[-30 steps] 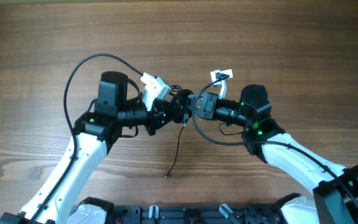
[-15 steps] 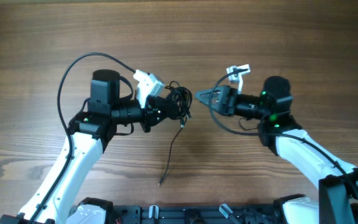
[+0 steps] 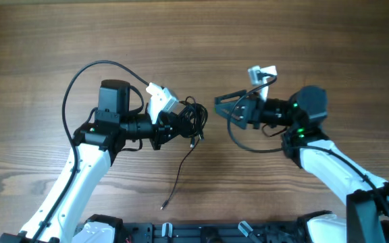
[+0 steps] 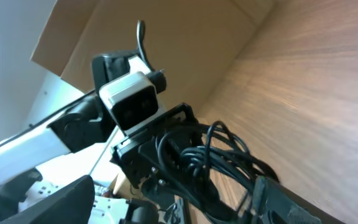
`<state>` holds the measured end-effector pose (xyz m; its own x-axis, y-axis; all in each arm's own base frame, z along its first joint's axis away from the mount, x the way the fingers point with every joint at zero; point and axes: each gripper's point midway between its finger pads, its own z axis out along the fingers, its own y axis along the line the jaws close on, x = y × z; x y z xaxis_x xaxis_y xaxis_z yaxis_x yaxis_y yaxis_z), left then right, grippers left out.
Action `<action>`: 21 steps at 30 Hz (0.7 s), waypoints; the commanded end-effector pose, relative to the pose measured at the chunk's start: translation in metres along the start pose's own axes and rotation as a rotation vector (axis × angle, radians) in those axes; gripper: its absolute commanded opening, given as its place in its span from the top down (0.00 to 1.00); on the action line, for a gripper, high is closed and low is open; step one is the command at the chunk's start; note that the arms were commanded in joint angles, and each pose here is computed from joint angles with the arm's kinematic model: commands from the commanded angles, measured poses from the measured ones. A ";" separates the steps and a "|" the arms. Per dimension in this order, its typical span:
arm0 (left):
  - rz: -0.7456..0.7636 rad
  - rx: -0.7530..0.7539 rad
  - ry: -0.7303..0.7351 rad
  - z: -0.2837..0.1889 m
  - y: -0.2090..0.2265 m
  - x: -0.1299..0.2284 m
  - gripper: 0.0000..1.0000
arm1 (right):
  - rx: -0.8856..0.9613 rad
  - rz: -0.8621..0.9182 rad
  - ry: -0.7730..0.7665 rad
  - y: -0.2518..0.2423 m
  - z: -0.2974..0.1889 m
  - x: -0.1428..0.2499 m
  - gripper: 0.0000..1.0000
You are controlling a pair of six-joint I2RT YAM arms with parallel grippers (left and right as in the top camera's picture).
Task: Untangle cables
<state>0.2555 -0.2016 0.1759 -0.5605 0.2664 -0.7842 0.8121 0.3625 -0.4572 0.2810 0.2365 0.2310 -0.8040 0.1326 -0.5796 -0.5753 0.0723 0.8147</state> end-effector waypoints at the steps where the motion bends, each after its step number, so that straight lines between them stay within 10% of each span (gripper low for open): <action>1: 0.064 0.073 0.007 0.008 -0.021 -0.002 0.96 | 0.005 -0.038 -0.019 0.006 0.020 0.001 0.16; 21: 0.094 -0.008 0.081 0.023 -0.018 0.008 0.96 | -0.183 -0.128 0.233 0.037 0.019 0.048 0.15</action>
<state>0.2335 -0.2290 0.1645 -0.5213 0.3697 -0.7692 0.8485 0.3205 -0.4210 0.2365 0.2627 0.2345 -0.7426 -0.0334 -0.6689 -0.6665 -0.0600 0.7431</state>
